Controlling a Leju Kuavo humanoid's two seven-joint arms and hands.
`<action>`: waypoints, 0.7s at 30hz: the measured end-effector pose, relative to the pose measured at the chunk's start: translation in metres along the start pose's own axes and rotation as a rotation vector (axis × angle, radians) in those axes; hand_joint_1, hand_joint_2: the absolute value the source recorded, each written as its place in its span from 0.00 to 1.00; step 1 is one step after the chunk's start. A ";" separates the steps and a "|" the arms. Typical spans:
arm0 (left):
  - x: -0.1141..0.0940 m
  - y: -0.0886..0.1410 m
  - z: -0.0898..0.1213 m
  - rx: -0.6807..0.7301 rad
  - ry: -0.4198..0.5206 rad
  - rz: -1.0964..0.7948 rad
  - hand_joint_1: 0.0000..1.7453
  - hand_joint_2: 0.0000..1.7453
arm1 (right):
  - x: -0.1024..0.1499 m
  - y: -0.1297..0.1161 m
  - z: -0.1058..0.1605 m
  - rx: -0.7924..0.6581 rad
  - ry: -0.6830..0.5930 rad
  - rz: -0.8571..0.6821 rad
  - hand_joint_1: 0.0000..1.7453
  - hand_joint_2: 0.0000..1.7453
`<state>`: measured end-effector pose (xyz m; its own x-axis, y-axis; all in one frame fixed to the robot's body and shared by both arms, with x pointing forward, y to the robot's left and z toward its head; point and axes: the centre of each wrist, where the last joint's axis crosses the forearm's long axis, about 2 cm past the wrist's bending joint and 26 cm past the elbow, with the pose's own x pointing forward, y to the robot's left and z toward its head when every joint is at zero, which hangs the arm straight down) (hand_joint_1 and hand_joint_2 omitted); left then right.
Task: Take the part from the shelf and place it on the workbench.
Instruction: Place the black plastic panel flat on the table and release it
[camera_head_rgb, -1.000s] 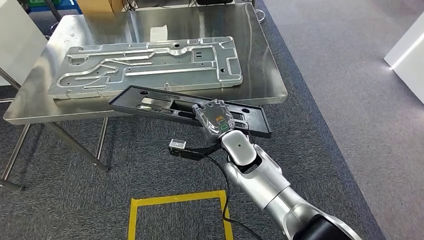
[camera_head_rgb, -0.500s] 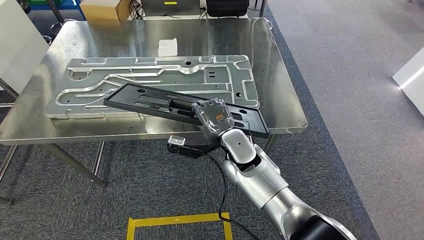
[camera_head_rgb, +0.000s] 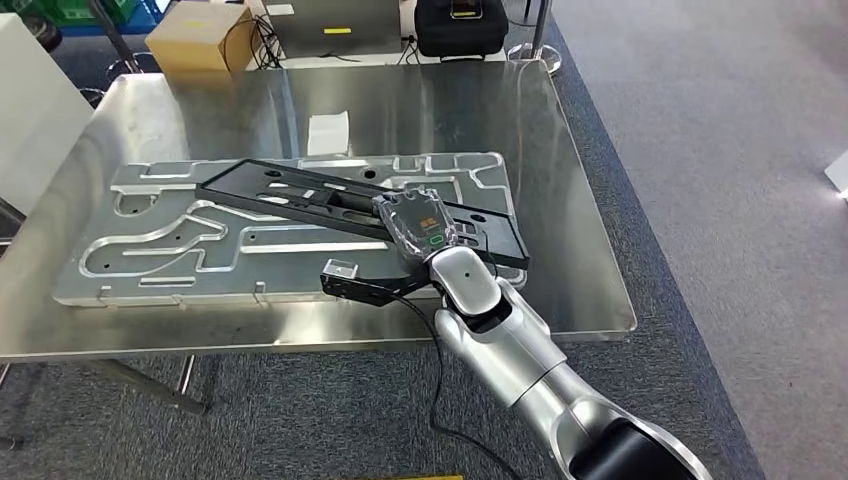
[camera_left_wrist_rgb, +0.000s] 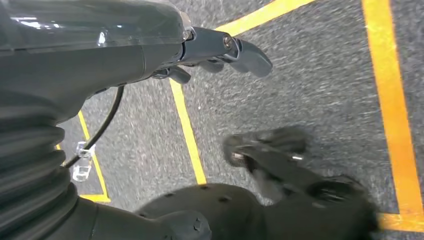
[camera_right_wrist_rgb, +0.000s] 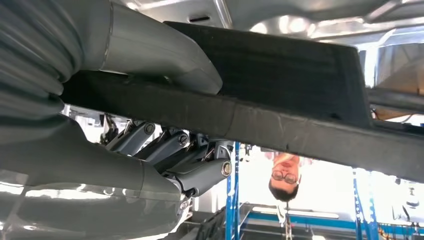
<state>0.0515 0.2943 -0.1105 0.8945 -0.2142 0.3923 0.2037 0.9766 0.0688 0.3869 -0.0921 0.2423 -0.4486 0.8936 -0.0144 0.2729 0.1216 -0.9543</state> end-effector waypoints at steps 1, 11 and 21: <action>-0.001 0.000 0.000 0.000 0.002 0.000 0.00 1.00 | 0.000 0.001 0.000 0.009 0.000 -0.002 1.00 1.00; 0.000 0.002 0.000 0.005 0.006 0.006 0.00 1.00 | 0.002 0.012 -0.005 0.090 0.018 0.038 1.00 1.00; 0.001 0.004 -0.001 0.011 0.006 0.009 0.00 1.00 | -0.010 0.028 -0.004 0.149 0.069 0.075 1.00 1.00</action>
<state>0.0539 0.2983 -0.1101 0.8988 -0.2053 0.3873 0.1912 0.9787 0.0750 0.4022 -0.0966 0.2170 -0.3708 0.9259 -0.0720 0.1723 -0.0076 -0.9850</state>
